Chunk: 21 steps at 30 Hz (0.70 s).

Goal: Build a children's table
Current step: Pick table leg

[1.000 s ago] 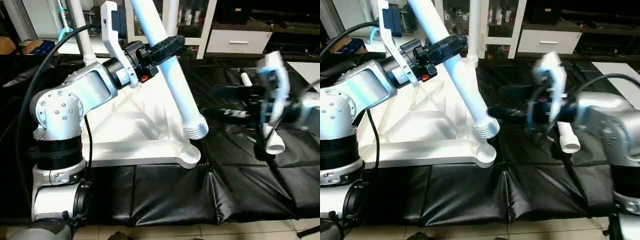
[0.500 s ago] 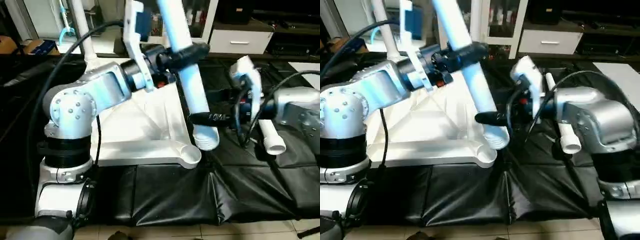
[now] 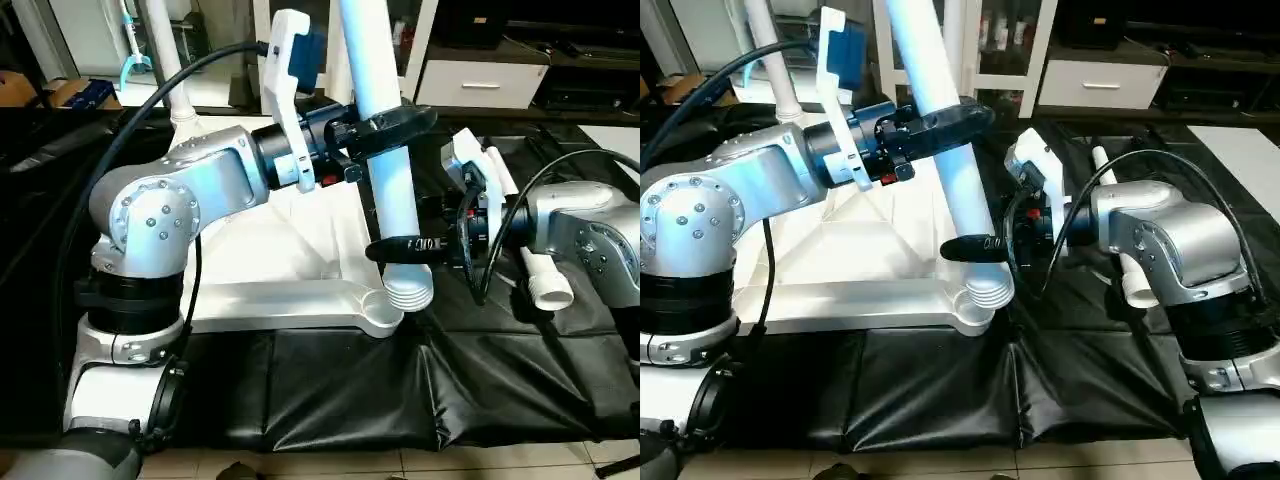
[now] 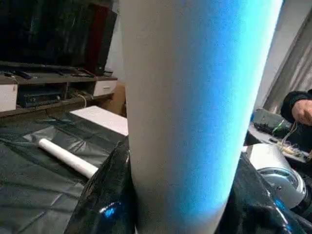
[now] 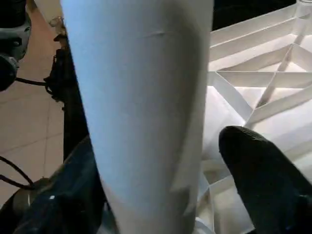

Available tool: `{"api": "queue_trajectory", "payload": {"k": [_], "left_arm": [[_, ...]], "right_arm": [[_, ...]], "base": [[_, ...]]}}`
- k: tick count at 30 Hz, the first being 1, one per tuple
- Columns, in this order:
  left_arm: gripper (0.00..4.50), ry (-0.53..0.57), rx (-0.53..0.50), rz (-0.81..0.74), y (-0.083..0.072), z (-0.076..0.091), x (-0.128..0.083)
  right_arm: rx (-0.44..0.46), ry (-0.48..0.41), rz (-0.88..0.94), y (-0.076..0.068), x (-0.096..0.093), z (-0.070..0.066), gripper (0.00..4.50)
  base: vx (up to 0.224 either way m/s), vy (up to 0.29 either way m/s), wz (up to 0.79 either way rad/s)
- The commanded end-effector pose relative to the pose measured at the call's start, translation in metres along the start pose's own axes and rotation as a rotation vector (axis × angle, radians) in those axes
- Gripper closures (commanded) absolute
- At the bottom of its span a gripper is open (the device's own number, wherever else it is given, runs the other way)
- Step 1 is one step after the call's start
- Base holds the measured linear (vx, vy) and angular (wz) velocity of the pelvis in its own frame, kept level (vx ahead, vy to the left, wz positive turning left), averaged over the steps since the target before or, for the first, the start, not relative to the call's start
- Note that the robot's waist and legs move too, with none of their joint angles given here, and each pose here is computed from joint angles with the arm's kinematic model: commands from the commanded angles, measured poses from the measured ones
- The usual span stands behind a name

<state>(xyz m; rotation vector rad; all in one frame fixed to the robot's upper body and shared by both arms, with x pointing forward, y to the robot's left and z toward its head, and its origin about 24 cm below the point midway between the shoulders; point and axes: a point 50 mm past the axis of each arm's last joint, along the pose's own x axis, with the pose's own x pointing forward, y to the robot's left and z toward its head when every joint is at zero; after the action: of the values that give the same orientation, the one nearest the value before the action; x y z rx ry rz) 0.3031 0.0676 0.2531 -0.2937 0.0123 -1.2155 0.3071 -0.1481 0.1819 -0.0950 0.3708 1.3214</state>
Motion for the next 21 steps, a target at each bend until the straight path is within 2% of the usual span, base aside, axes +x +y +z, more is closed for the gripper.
{"api": "queue_trajectory", "payload": {"k": [1, 7, 8, 12, 14, 18, 19, 21], "left_arm": [[2.73, 0.005, 0.046, -0.083, -0.0132, 0.006, 0.0065], [2.73, 0.011, 0.059, -0.086, -0.0123, 0.0064, 0.0048], [2.73, 0.013, 0.061, -0.087, -0.0124, 0.0062, 0.0047], [2.73, 0.019, 0.067, -0.093, -0.0125, 0.0056, 0.0041], [2.73, 0.022, 0.076, -0.099, -0.013, 0.0052, 0.0037], [2.73, 0.025, 0.096, -0.094, -0.0118, 0.0047, 0.0036], [2.38, 0.026, 0.103, -0.094, -0.0116, 0.0046, 0.0035], [2.03, 0.017, 0.088, -0.055, -0.0065, 0.0049, 0.0028]], "right_arm": [[-0.026, 0.014, -0.018, -0.0016, -0.0005, 0.0046, 1.23], [-0.024, 0.033, -0.013, -0.0005, -0.0012, -0.0002, 1.71], [-0.024, 0.033, -0.013, -0.0005, -0.0012, -0.0003, 1.9], [-0.026, 0.034, -0.012, -0.0003, -0.0008, -0.0009, 2.1], [-0.026, 0.034, -0.011, 0.0002, 0.0003, -0.0019, 2.4], [-0.026, 0.027, -0.013, 0.0003, 0.002, -0.003, 2.54], [-0.026, 0.025, -0.014, 0.0002, 0.0023, -0.003, 2.57], [-0.023, 0.01, -0.02, 0.0002, 0.0025, -0.0027, 2.6]], "base": [[0.0, 0.0, 0.0], [0.0, 0.0, 0.0], [0.0, 0.0, 0.0], [0.0, 0.0, 0.0], [0.0, 0.0, 0.0], [0.0, 0.0, 0.0], [0.0, 0.0, 0.0], [0.0, 0.0, 0.0]]}}
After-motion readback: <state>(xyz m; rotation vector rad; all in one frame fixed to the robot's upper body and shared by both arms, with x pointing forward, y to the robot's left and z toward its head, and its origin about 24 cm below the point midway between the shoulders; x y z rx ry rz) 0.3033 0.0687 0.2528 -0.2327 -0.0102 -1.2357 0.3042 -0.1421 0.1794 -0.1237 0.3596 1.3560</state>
